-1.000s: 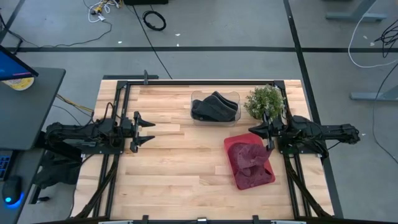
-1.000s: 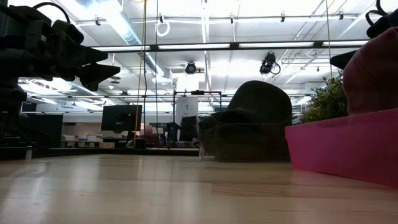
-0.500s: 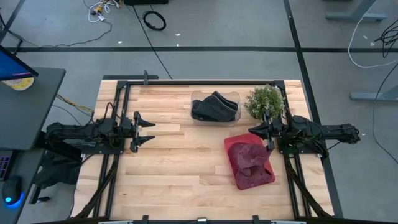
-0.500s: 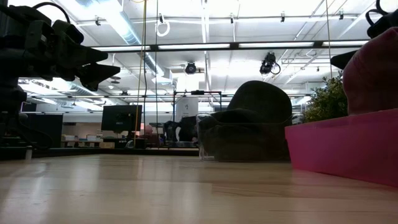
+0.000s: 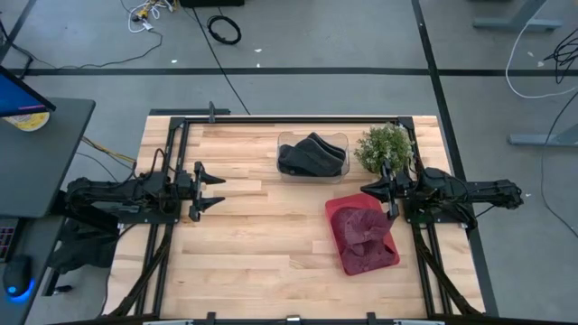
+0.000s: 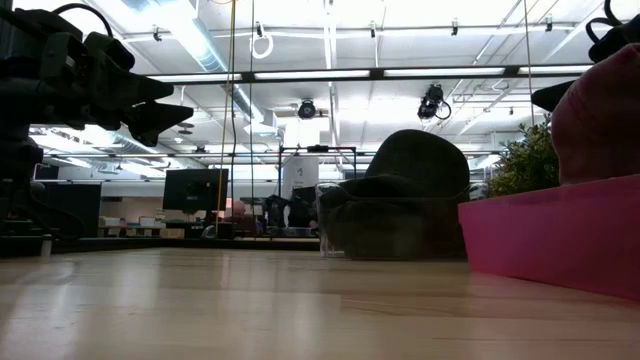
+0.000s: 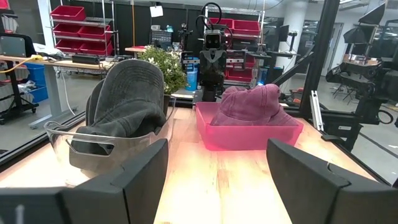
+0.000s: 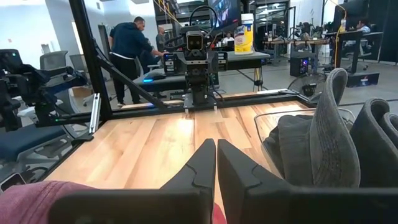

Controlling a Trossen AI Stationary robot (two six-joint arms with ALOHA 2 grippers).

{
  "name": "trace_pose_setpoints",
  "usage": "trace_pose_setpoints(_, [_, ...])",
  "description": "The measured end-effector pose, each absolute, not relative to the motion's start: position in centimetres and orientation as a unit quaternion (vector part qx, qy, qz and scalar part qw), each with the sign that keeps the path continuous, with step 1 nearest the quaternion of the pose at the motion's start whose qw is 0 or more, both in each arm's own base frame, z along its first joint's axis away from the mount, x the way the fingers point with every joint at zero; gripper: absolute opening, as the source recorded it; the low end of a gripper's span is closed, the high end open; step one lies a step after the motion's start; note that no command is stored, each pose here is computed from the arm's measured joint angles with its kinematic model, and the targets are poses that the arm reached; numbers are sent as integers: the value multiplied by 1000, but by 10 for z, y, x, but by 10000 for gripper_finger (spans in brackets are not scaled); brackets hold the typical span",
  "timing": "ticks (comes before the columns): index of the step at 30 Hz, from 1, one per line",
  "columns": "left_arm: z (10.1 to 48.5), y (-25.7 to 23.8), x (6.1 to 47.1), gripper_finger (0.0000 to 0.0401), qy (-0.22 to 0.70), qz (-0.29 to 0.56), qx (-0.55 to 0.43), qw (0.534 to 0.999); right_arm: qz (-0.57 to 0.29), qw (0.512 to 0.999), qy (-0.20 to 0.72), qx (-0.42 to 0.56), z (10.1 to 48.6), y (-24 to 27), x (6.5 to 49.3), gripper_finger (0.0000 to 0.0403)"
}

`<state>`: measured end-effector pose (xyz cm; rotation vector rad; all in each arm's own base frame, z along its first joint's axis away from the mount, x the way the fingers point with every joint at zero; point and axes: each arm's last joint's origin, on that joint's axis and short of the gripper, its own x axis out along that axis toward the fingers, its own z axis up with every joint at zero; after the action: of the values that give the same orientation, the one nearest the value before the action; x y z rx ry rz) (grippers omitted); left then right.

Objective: Pick & Place hat
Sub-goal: Return to home position

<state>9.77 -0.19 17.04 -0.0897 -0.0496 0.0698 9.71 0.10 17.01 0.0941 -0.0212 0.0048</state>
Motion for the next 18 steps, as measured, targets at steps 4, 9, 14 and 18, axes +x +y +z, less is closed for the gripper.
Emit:
trace_pose_setpoints(4, [170,-2,98,277,-25,35,-45,998,2,999,-10,47,170,1,97,21])
trace_pose_setpoints(9, [170,-2,98,277,-25,35,-45,998,2,999,-10,47,170,1,97,21])
trace_pose_setpoints(14, [170,-2,98,277,-25,36,-44,998,2,999,-10,47,170,1,97,21])
trace_pose_setpoints(18, [171,-1,98,277,-25,43,-44,998,2,999,-10,46,170,1,97,21])
